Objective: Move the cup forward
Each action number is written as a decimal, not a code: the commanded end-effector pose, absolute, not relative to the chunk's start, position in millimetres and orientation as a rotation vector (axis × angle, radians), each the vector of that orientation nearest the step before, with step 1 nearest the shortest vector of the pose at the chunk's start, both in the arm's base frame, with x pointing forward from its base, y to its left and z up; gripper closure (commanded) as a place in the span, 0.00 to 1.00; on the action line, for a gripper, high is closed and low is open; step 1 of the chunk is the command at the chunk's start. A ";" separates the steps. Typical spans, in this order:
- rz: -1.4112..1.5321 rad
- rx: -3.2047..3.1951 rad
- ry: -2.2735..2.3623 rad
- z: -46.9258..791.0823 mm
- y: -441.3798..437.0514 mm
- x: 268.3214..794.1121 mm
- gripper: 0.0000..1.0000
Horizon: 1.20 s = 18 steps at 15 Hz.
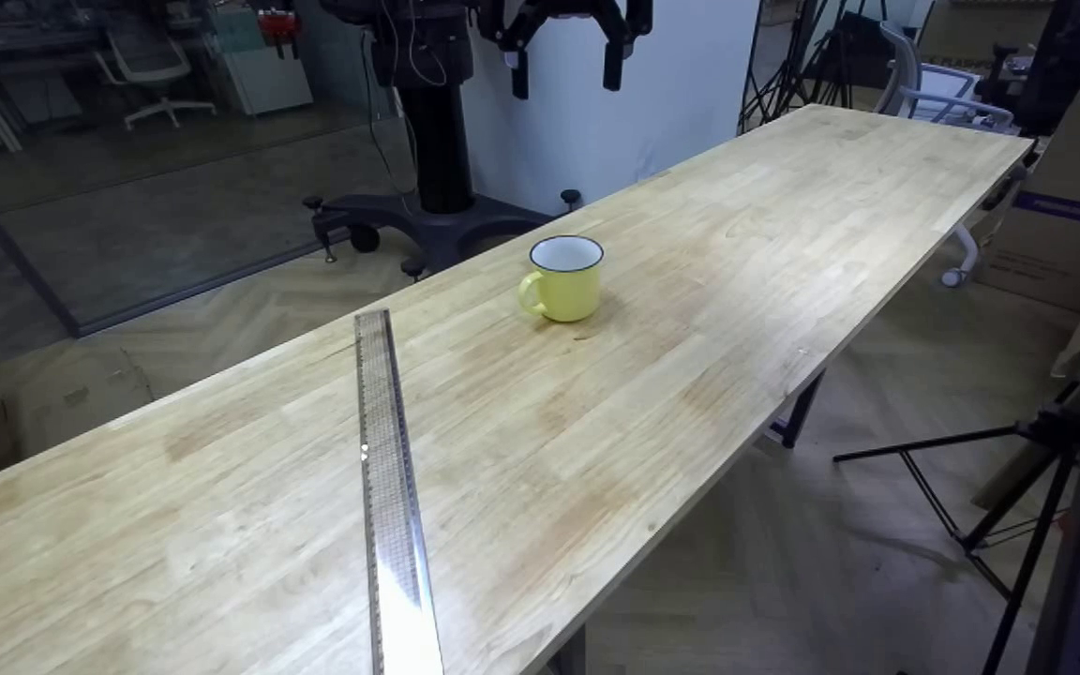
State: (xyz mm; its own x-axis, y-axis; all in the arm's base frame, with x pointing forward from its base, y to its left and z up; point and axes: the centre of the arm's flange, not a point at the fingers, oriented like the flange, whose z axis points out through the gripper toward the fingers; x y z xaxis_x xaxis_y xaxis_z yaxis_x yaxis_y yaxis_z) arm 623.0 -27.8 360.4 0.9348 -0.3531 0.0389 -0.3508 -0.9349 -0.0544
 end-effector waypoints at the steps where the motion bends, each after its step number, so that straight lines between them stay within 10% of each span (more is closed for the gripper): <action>1: -0.072 -3.036 0.604 358.2 -33.0 634.5 0.00; 18: 0.199 -2.993 1.027 215.7 -76.4 711.5 0.00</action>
